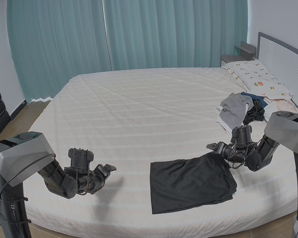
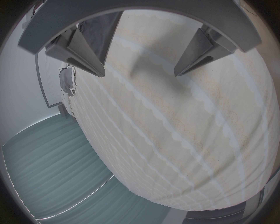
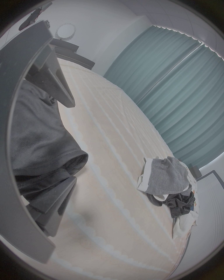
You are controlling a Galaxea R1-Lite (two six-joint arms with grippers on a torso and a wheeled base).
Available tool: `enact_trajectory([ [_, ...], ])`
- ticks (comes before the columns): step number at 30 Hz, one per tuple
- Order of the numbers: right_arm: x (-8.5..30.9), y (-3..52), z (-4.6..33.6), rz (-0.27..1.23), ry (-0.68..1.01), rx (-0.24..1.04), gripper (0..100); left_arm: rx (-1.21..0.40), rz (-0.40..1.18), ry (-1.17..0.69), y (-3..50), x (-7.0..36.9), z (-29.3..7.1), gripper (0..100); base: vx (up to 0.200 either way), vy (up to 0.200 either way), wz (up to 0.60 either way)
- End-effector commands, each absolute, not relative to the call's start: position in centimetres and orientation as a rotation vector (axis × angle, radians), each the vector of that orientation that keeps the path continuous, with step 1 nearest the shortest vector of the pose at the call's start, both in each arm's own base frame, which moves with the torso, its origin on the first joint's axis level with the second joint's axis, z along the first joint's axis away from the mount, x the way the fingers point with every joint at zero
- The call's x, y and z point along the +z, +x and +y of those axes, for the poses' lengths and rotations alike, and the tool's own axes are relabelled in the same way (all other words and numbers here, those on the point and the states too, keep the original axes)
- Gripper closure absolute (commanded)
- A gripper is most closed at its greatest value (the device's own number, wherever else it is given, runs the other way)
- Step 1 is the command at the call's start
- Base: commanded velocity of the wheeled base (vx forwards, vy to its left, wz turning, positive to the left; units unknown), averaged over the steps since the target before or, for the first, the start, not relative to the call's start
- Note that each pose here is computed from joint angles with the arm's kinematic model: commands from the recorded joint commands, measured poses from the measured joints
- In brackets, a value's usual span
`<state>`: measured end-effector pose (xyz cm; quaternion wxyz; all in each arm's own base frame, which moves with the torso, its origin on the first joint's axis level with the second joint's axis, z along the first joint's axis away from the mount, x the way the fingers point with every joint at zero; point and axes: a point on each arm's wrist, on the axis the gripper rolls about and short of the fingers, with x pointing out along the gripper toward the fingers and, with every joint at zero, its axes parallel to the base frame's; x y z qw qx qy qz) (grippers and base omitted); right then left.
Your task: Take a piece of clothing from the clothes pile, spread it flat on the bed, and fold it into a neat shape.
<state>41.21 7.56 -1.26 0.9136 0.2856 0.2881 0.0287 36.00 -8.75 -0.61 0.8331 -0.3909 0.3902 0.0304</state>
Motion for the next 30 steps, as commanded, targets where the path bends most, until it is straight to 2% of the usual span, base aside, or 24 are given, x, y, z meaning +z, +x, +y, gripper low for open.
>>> enact_trajectory([
  [1, -2.3, 41.9, 8.0, 0.603, 0.581, 0.063, 0, 0.064, 0.832, -0.827, 36.0, -0.8, -8.9, 0, 0.000, 0.000, 0.00],
  [2, -2.5, 42.0, 8.0, 0.602, 0.581, 0.061, 100, 0.065, 0.831, -0.828, 36.0, -0.8, -8.8, 0, 0.000, 0.000, 0.00],
  [30, -1.8, 41.5, 4.7, 0.580, 0.612, -0.022, 100, 0.065, 0.833, -0.827, 36.0, -0.8, -8.9, 0, 0.000, 0.000, 0.00],
])
